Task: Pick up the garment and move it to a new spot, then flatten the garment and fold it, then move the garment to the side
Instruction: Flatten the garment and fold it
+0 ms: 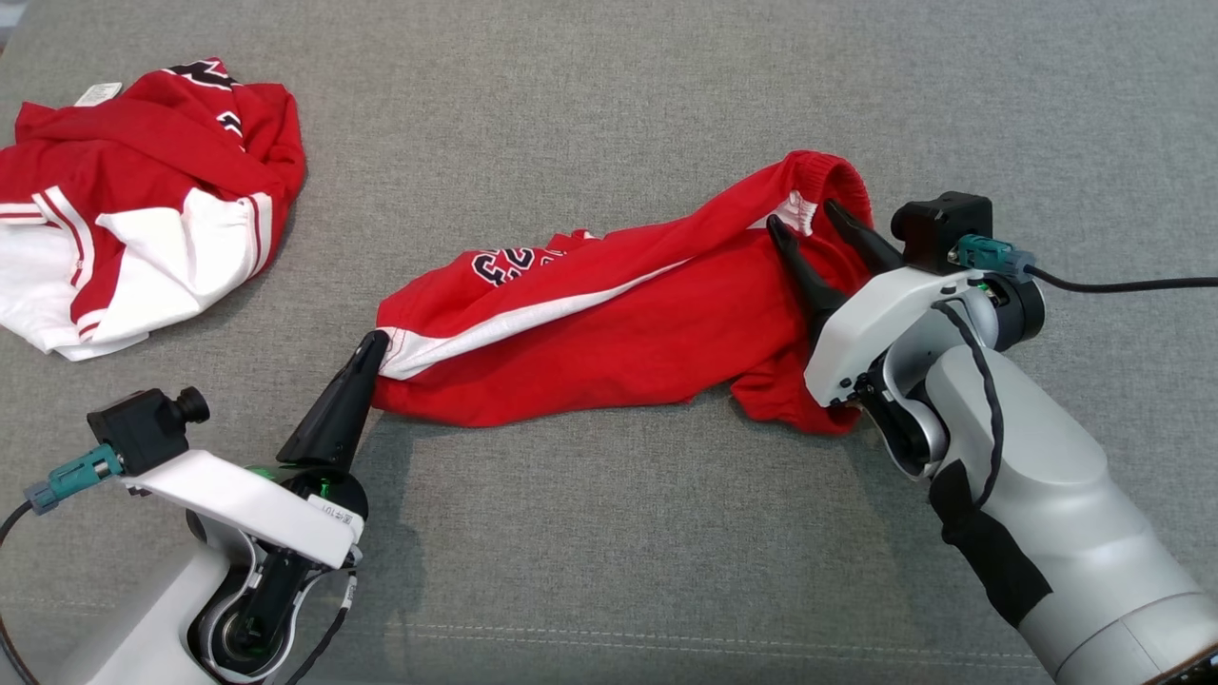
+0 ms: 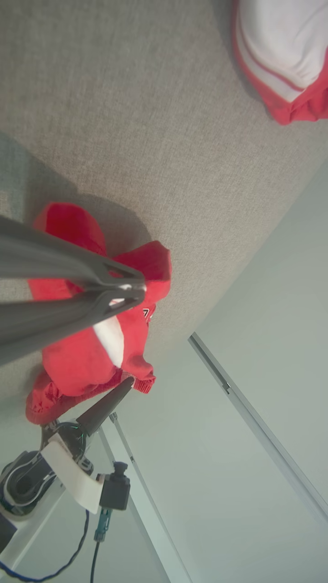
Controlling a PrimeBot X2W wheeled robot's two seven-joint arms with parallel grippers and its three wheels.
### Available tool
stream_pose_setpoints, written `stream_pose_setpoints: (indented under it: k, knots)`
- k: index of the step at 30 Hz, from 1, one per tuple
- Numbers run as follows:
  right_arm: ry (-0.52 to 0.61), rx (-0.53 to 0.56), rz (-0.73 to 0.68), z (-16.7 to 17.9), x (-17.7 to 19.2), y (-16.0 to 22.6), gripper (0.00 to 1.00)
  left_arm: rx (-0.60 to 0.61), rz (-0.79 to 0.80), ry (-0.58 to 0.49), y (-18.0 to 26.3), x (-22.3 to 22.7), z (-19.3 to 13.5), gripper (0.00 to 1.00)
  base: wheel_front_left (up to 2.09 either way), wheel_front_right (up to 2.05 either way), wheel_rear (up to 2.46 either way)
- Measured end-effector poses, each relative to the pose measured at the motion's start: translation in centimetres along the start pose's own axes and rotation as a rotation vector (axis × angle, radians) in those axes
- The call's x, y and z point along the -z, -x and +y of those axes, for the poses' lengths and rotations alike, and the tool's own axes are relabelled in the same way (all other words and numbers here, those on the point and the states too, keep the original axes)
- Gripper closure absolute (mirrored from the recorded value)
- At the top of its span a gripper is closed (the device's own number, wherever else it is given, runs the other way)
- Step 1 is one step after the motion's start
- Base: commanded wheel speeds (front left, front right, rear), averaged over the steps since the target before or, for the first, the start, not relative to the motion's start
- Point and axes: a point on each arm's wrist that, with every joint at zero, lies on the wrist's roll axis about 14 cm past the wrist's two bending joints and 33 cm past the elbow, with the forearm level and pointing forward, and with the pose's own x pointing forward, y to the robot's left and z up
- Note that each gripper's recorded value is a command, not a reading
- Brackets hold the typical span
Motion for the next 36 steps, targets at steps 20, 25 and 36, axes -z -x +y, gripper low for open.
stream_pose_setpoints:
  k: [20, 25, 36]
  knots:
    - [0.013, 0.035, 0.070, -1.4, 1.3, -0.8, 1.00, -0.007, 0.002, 0.005, -0.2, 0.0, 0.3, 1.00, 0.00, 0.00, 0.00]
    - [-0.063, 0.020, -0.075, -0.7, -2.8, -0.6, 1.00, 0.014, -0.006, -0.002, -0.4, -0.4, -0.4, 1.00, 0.00, 0.00, 0.00]
    - [-0.218, 0.018, -0.320, -0.4, -13.7, 4.2, 1.00, 0.151, -0.021, -0.187, -2.4, -6.7, -6.0, 1.00, 0.00, 0.00, 0.00]
